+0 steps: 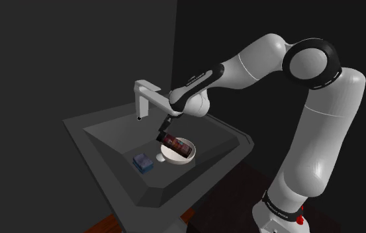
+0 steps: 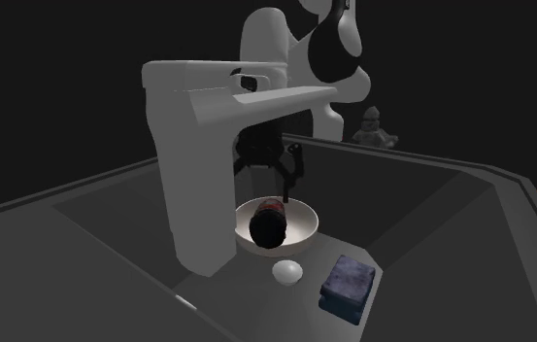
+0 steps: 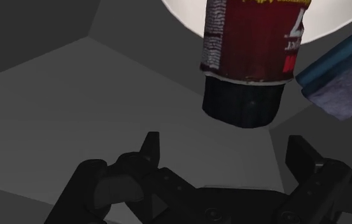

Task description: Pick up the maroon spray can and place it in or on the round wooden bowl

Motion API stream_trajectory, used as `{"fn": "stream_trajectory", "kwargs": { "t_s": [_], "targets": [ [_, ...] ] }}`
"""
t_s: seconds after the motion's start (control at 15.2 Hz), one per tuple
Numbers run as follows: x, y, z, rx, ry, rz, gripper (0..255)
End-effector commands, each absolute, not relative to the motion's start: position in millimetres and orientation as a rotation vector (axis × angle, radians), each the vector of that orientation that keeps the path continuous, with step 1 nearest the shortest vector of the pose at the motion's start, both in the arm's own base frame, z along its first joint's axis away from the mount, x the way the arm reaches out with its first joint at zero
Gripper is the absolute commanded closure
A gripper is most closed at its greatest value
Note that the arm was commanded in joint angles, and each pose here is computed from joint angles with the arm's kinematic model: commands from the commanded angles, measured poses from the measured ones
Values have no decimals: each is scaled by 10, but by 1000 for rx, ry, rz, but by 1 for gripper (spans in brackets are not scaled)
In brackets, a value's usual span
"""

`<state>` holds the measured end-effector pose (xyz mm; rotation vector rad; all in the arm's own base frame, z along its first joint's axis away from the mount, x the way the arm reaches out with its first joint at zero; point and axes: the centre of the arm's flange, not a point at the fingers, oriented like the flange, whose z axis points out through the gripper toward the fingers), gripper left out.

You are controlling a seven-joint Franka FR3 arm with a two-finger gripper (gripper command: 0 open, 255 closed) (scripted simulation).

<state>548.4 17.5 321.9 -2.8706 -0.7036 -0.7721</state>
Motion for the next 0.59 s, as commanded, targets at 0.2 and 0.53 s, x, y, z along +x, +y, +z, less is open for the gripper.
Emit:
{"fn": "stream_trajectory", "kwargs": {
  "t_s": [0.2, 0.53],
  "targets": [
    [5397, 335, 2717, -2863, -729, -654, 255],
    [5256, 487, 2843, -2865, -730, -653, 255]
  ]
}}
